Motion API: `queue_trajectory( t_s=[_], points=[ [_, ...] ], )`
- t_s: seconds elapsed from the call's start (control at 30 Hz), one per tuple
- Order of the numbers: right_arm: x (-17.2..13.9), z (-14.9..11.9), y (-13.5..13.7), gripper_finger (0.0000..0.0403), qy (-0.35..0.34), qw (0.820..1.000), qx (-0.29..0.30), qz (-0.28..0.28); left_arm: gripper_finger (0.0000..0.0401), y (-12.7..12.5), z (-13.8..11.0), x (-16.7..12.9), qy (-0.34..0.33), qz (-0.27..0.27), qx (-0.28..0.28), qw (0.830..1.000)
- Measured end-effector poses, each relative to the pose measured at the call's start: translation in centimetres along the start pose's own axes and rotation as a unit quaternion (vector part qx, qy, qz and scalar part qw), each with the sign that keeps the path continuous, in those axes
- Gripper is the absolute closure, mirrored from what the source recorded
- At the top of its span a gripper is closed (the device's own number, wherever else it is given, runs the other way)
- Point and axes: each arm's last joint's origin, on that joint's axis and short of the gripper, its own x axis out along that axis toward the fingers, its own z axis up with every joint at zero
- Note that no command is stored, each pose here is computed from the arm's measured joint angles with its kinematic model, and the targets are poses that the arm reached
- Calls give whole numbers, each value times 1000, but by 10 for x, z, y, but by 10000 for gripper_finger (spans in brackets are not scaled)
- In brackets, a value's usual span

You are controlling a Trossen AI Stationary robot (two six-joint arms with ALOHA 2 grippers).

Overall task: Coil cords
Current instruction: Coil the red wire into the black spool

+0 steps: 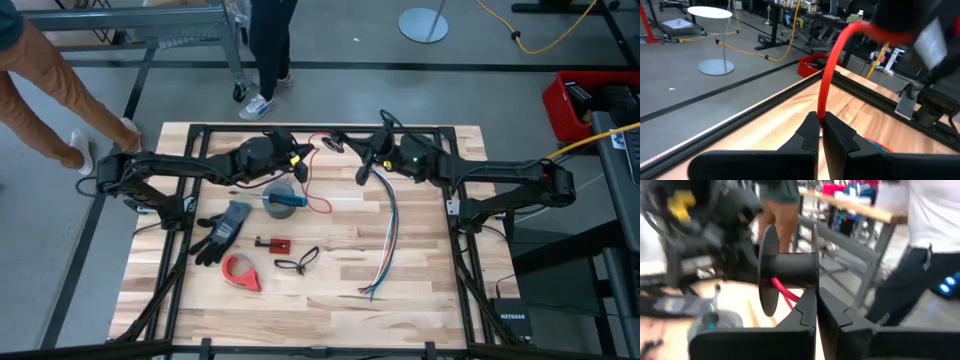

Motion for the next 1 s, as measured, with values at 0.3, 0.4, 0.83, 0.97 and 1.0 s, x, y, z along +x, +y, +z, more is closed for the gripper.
queue_trajectory(
  t_s=[0.3, 0.4, 0.83, 0.97, 1.0],
  points=[
    [7, -12, 1, 400, 42, 999, -2, -25, 401, -3, 3, -2, -2, -31, -30, 999],
    [13, -19, 4, 400, 57, 998, -6, -24, 401, -6, 8, -2, -4, -50, -33, 998],
    [34, -40, 10, 401, 86, 995, -17, -47, 401, -12, 20, -2, -5, -97, -56, 994],
    [42, -42, 12, 401, 68, 996, -11, -50, 401, -14, 19, -2, -4, -100, -62, 993],
    [44, -42, 13, 401, 61, 997, -8, -50, 401, -15, 19, -3, -4, -102, -61, 993]
  ],
)
